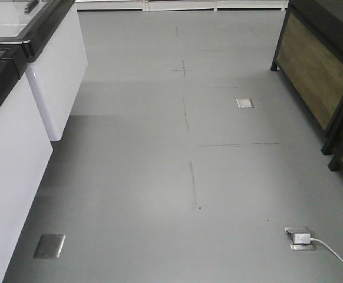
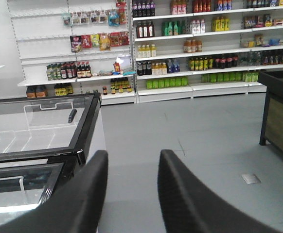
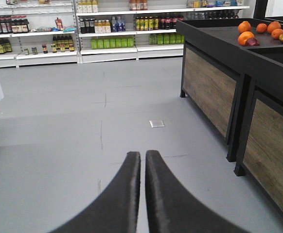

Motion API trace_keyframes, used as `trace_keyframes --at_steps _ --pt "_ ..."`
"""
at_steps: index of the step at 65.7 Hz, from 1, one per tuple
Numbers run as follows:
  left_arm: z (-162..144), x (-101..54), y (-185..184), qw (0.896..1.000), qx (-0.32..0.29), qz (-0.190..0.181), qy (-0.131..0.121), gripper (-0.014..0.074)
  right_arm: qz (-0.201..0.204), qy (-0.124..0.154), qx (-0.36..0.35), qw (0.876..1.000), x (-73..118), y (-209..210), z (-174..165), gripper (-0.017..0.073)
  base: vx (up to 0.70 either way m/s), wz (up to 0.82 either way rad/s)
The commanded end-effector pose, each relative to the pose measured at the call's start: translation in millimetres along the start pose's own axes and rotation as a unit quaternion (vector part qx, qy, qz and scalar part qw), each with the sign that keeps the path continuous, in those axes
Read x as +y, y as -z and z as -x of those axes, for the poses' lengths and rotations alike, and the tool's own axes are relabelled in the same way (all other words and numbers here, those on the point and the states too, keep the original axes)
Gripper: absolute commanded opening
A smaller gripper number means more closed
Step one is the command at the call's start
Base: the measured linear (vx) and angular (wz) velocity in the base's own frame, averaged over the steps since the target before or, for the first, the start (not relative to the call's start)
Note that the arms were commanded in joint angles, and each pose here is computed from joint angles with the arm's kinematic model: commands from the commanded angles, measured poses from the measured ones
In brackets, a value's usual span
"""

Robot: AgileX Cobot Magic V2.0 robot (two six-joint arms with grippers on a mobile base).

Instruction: Left arm holds basket, right arm returns cookies

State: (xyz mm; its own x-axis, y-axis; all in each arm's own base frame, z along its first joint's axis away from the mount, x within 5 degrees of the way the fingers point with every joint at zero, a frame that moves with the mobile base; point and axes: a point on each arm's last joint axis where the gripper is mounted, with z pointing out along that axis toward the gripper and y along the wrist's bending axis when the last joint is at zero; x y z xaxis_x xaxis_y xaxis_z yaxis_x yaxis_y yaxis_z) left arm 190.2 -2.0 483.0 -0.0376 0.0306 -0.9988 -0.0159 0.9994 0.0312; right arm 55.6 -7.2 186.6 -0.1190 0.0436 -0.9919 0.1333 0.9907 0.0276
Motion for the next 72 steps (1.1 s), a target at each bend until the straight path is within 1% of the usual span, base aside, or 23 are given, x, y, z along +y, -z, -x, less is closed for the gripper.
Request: trace_keyframes --at_steps 1,5,12,18,21,23,27,39,51,56,62,67,72 --pt "13.0 -1.8 -0.5 0.999 -0.042 -0.007 0.005 0.0360 -0.003 0.003 -0.033 0.999 -0.4 -0.2 1.1 -0.0010 0.00 0.00" --pt "10.9 -2.1 -5.2 0.999 -0.037 -0.007 0.005 0.0413 -0.003 0.003 -0.033 0.999 -0.4 -0.2 1.1 -0.0010 0.00 0.00" --pt "8.1 -2.5 -11.0 1.000 -0.029 -0.007 0.004 0.0467 -0.003 0.003 -0.033 0.999 -0.4 -0.2 1.1 -0.0010 0.00 0.00" --pt "7.1 -2.4 -11.8 1.000 -0.026 -0.007 0.010 0.0479 -0.003 0.003 -0.033 0.999 -0.4 -0.2 1.1 -0.0010 0.00 0.00" --pt "7.3 -1.3 -11.8 1.000 -0.027 -0.004 0.008 0.0479 -0.003 0.003 -0.033 0.999 -0.4 -0.2 1.1 -0.0010 0.00 0.00" --pt "7.6 0.1 -11.9 1.000 -0.029 0.000 0.005 0.0479 -0.003 0.003 -0.033 0.999 -0.4 -0.2 1.1 -0.0010 0.00 0.00" --pt "8.1 4.5 -11.9 0.999 -0.032 0.010 0.009 0.0479 -0.003 0.003 -0.033 0.999 -0.4 -0.2 1.1 -0.0010 0.00 0.00" --pt "7.3 30.4 -10.4 0.996 -0.034 0.073 0.048 0.0479 -0.003 0.003 -0.033 0.999 -0.4 -0.2 1.1 -0.0010 0.00 0.00" --pt "4.4 57.4 -4.8 0.986 -0.028 0.140 0.080 0.0479 -0.003 0.003 -0.033 0.999 -0.4 -0.2 1.1 -0.0010 0.00 0.00" --pt "2.7 69.9 -0.1 0.980 -0.024 0.174 0.094 0.0479 -0.003 0.003 -0.033 0.999 -0.4 -0.2 1.1 -0.0010 0.00 0.00" --pt "3.4 80.5 8.8 0.973 -0.027 0.206 0.103 0.0479 -0.003 0.003 -0.035 0.999 -0.4 -0.2 1.3 -0.0010 0.00 0.00" --pt "5.9 88.7 19.5 0.965 -0.039 0.234 0.112 0.0479 -0.003 0.003 -0.035 0.999 -0.4 -0.2 1.4 -0.0010 0.00 0.00" --pt "8.2 95.9 30.1 0.954 -0.056 0.261 0.139 0.0479 -0.003 0.003 -0.035 0.999 -0.4 -0.2 1.4 -0.0010 0.00 0.00"
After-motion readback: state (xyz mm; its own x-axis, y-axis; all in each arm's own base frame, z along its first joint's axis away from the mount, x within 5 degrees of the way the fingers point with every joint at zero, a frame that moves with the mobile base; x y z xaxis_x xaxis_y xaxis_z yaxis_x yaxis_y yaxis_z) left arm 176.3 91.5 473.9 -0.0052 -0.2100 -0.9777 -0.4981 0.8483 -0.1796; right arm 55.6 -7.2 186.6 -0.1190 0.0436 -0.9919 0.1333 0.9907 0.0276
